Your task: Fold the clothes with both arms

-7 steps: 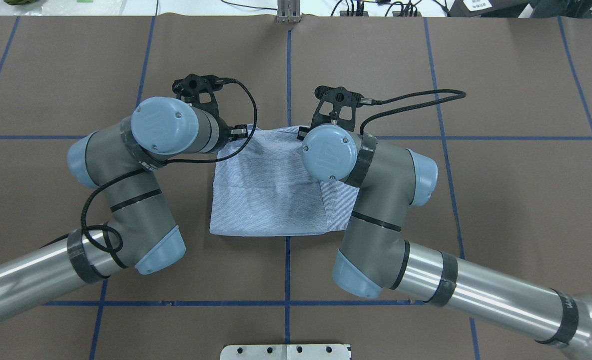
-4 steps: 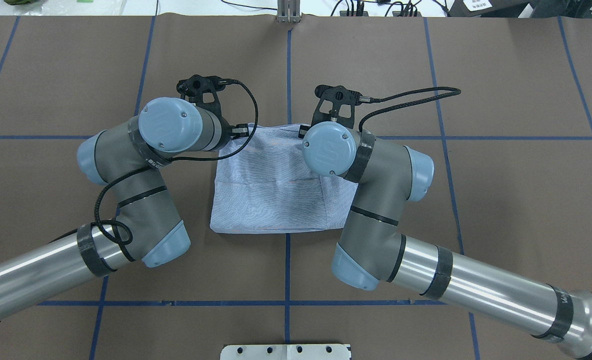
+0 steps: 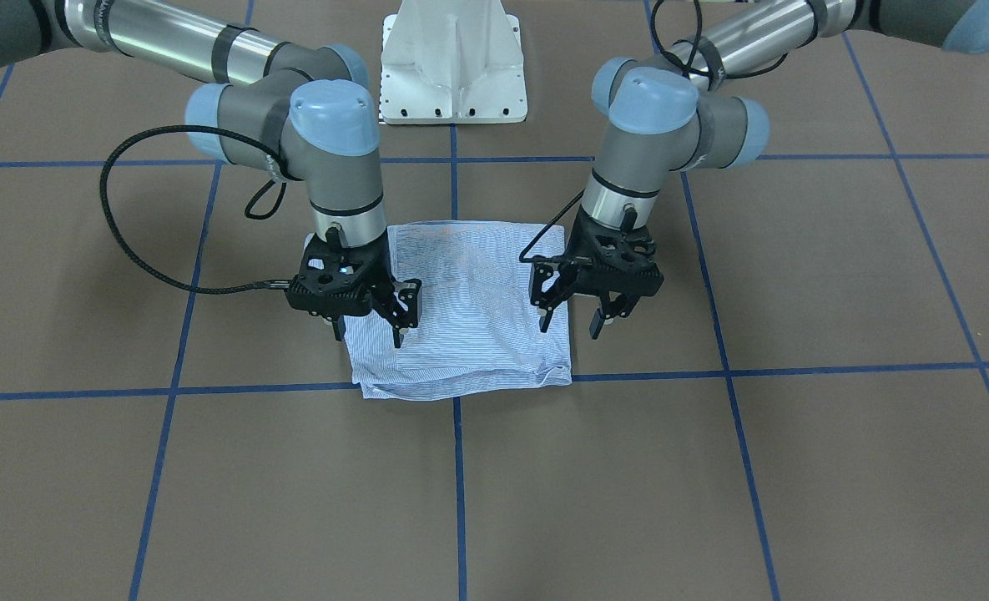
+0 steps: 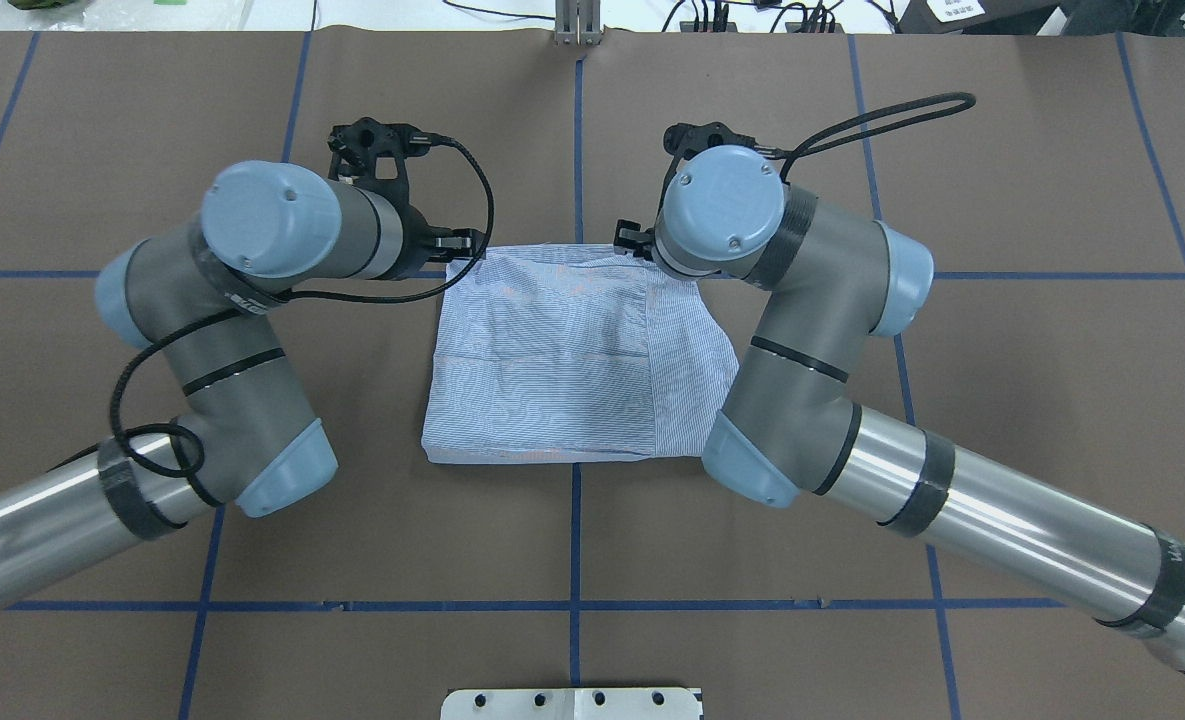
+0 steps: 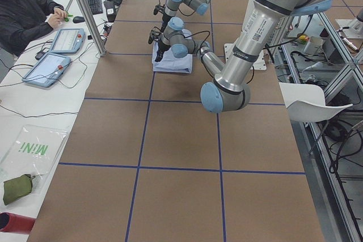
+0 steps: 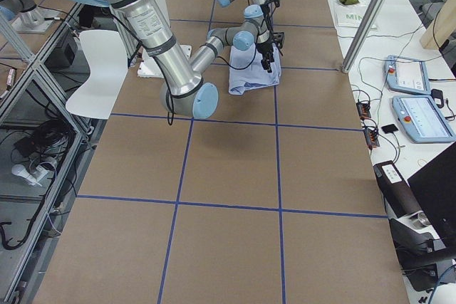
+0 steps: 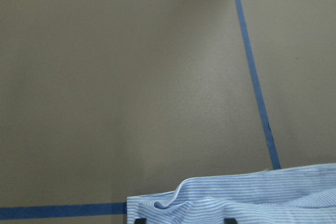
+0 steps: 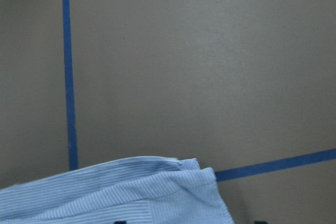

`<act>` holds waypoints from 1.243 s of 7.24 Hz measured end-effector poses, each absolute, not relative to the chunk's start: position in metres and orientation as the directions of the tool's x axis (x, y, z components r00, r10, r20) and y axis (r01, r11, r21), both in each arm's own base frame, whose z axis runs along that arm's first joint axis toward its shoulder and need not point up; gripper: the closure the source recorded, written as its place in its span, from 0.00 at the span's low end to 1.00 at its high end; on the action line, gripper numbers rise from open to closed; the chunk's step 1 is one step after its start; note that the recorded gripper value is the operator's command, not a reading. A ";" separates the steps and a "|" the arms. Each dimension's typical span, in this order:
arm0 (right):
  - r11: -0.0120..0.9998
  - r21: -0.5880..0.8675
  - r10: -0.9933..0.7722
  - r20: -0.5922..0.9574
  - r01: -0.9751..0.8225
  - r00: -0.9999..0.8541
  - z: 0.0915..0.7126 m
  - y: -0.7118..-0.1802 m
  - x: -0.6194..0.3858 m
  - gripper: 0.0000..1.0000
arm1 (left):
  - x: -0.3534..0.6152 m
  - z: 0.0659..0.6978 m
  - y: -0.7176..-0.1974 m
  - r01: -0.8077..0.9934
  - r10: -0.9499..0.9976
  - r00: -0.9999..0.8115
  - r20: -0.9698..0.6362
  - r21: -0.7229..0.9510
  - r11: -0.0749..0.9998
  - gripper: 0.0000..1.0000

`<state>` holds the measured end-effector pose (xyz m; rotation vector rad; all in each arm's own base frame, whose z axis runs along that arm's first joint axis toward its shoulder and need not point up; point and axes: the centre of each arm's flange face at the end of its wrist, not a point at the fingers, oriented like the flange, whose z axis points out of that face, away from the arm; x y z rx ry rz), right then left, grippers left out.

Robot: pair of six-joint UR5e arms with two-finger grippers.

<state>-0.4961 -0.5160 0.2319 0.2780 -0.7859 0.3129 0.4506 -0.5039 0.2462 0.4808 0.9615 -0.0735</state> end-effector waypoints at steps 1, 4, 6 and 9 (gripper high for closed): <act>0.937 0.147 0.120 0.716 -0.317 0.687 0.240 -0.519 -0.452 0.00 | 0.406 0.242 -0.491 0.207 0.212 0.609 -0.764 0.411 0.888 0.00; 0.974 0.211 -0.081 0.659 -0.080 0.747 0.312 -0.543 -0.292 0.00 | 0.277 0.267 -0.472 0.029 0.334 0.713 -0.616 0.502 0.865 0.00; 0.955 0.278 -0.257 0.588 0.108 0.767 0.419 -0.548 -0.152 0.00 | 0.182 0.320 -0.484 -0.109 0.436 0.744 -0.507 0.552 0.827 0.00; 0.928 0.296 -0.364 0.575 0.228 0.733 0.556 -0.480 0.021 0.00 | 0.044 0.409 -0.475 -0.241 0.528 0.732 -0.430 0.562 0.791 0.00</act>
